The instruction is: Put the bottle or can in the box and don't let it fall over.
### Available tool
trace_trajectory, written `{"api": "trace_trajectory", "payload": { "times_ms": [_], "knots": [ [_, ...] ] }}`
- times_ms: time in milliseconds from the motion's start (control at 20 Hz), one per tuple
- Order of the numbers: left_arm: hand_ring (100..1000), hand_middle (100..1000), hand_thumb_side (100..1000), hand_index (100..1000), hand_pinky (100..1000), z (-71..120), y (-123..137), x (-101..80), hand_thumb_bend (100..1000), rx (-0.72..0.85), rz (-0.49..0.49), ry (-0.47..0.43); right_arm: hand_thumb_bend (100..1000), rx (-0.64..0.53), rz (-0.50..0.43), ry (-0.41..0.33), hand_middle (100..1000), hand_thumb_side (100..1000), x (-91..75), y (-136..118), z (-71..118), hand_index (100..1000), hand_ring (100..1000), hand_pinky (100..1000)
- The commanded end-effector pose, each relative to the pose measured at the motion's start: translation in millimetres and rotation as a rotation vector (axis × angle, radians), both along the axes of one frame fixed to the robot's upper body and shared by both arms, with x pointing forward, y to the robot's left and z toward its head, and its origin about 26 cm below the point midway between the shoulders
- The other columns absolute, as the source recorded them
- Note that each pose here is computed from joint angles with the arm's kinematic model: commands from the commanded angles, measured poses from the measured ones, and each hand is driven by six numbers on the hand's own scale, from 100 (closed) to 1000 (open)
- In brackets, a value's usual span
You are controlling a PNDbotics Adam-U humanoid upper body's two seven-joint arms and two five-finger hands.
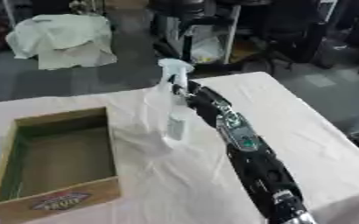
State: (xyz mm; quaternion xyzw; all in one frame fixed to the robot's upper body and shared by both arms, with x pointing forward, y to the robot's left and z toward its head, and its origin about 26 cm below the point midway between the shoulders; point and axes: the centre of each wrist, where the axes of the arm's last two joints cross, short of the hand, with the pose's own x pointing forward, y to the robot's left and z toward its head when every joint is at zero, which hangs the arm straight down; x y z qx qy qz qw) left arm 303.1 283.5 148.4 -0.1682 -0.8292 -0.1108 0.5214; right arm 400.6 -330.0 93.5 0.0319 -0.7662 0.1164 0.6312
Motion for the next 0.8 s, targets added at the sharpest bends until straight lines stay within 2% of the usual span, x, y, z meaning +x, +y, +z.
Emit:
{"api": "trace_trajectory", "payload": {
  "times_ms": [50,400,800],
  "knots": [
    [1000,1000,786,823,1000,7.6,-0.1,0.6,124,0.017,-0.006,-0.026,100,-0.015,0.003,-0.037,1000,470,2.1,-0.6,10.6,919,998,908],
    [1000,1000,784,823,1000,7.3,0.3,0.4,119,0.024,-0.011,-0.028,100,-0.124,0.014,-0.098,1000,470,-1.9,-6.8,9.2,953,1000,924],
    [1000,1000,785,823,1000,6.7,0.2,0.4,117,0.03,-0.02,-0.029,100,-0.148,-0.013,-0.087,1000,470,1.0,-5.8,3.3,919,974,892]
  ]
}}
